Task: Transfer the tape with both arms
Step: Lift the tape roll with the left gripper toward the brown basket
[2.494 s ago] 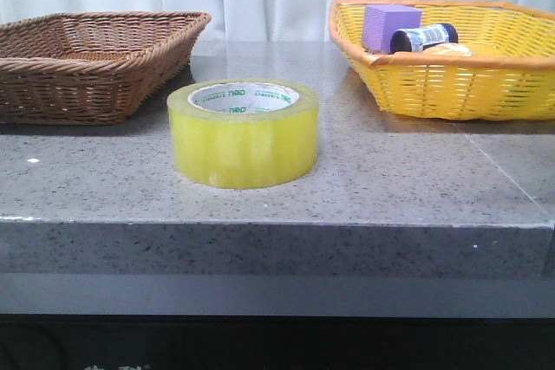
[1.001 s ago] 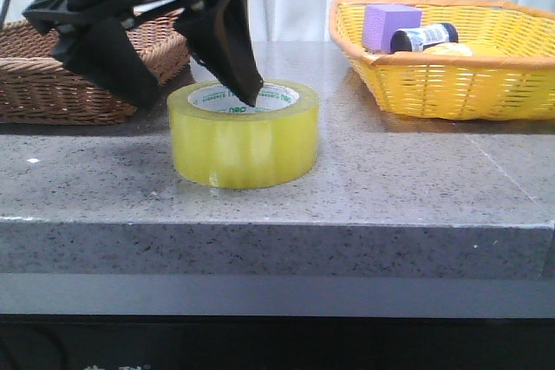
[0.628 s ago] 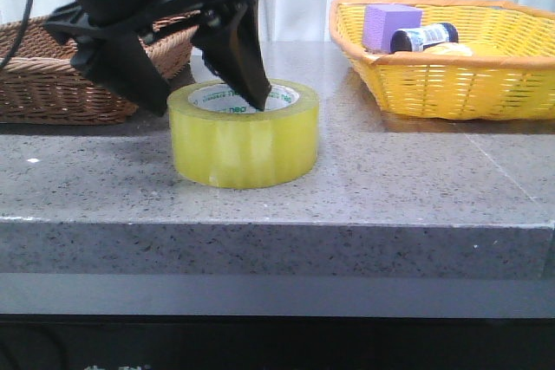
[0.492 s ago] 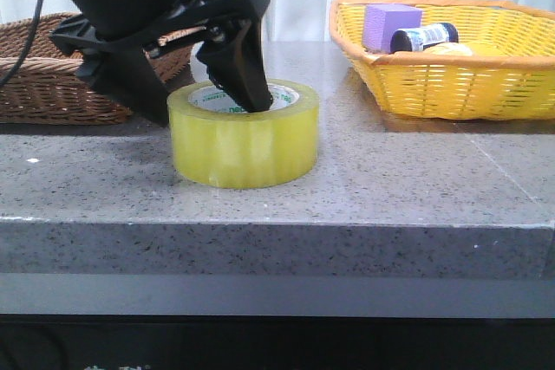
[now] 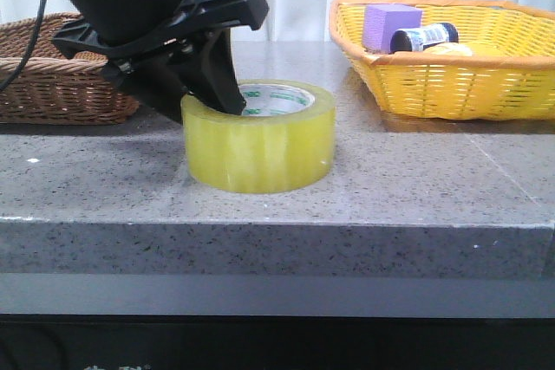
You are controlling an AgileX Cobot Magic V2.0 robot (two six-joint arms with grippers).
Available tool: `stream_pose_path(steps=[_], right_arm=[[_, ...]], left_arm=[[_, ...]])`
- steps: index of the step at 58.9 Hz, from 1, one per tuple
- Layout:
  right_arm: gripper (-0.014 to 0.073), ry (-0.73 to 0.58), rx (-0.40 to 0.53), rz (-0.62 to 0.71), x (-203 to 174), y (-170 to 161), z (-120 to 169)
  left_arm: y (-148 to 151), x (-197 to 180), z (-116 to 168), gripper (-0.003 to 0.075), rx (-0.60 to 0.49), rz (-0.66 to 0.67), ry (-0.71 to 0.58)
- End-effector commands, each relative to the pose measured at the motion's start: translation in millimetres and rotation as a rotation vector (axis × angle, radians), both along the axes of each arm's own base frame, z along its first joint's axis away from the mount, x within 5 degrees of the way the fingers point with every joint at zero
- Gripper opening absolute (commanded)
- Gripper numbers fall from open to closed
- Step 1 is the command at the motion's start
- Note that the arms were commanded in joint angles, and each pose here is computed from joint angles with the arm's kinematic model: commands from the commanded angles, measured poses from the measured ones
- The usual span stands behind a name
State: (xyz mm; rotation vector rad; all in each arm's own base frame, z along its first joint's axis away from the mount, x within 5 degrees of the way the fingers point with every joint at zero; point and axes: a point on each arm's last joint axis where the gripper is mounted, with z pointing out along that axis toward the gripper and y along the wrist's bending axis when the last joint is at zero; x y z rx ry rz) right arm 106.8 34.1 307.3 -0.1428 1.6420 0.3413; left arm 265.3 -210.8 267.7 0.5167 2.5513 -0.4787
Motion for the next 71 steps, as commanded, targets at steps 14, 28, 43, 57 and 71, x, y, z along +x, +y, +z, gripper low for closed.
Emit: stream_pose_path(steps=[14,28,43,57,71], right_arm=[[-0.0069,-0.117,0.027,-0.015,-0.5,-1.7,17.8],[-0.0069,-0.117,0.027,-0.015,-0.5,-1.7,17.8],[-0.0069,-0.113,0.026,-0.015,-0.5,-1.7,17.5],[-0.0069,-0.113,0.026,-0.015,-0.5,-1.7,17.5],[-0.0069,-0.112,0.025,-0.015,-0.5,-1.7,17.3]], left_arm=[[-1.6,0.2,24.1,0.0031,-0.078,0.016,-0.072],[-1.2,-4.0,47.0,0.0031,-0.106,0.008,-0.067],[2.5,-10.4,104.0,0.0031,-0.176,-0.013,-0.162],[16.3,-2.8,135.6,0.0031,-0.119,0.002,-0.266],[77.0,29.3,149.5,0.0031,-0.09,0.207,-0.282]])
